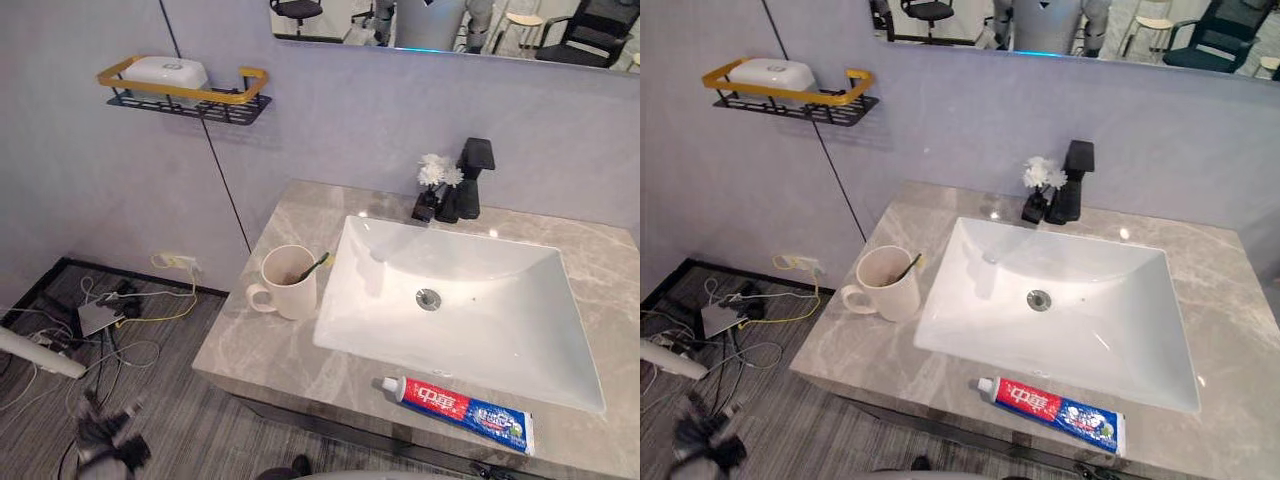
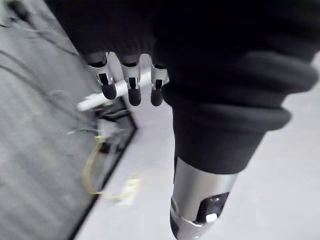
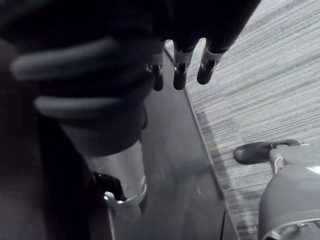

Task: Organize washtable

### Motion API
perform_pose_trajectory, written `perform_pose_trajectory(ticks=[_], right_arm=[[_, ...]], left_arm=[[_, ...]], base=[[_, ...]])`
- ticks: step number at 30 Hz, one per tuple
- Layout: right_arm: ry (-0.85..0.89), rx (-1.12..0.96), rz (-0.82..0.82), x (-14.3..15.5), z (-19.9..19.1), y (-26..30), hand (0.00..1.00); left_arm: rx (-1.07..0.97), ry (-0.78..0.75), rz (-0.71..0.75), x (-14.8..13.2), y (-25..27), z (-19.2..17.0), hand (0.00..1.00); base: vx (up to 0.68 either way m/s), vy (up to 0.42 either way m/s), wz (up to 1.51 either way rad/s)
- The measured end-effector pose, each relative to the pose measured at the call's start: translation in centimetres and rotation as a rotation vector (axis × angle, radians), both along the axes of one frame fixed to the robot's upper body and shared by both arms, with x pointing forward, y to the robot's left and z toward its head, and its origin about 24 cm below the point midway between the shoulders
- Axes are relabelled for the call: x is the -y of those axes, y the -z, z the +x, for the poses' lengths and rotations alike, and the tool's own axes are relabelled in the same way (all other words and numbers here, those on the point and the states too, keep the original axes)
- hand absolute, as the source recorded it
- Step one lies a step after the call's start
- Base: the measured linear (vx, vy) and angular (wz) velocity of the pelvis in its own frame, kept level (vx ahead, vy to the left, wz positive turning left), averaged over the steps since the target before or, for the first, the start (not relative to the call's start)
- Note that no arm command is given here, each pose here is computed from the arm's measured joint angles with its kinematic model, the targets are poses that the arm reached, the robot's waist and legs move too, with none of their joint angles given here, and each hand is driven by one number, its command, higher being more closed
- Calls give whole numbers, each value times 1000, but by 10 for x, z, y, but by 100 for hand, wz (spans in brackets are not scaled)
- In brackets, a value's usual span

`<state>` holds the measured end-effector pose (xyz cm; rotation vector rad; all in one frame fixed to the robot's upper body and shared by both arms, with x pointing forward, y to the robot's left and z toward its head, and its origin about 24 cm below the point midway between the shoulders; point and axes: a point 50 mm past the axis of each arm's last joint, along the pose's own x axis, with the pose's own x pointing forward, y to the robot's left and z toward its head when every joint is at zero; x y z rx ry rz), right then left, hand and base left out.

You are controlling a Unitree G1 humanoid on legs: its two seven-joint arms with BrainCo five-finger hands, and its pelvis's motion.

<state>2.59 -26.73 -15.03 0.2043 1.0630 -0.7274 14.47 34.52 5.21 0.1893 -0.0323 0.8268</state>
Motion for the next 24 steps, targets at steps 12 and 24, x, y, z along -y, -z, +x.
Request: perform_pose_trajectory(ticks=[12,24], right_arm=[[-24,31,12,0,2,-1,0],[-190,49,67,-20,19,3,0]], left_arm=[[567,483,623,143,-149,25,0],[713,1159,665,250,-153,25,0]], base=[[-62,3,15],[-45,11,-7]])
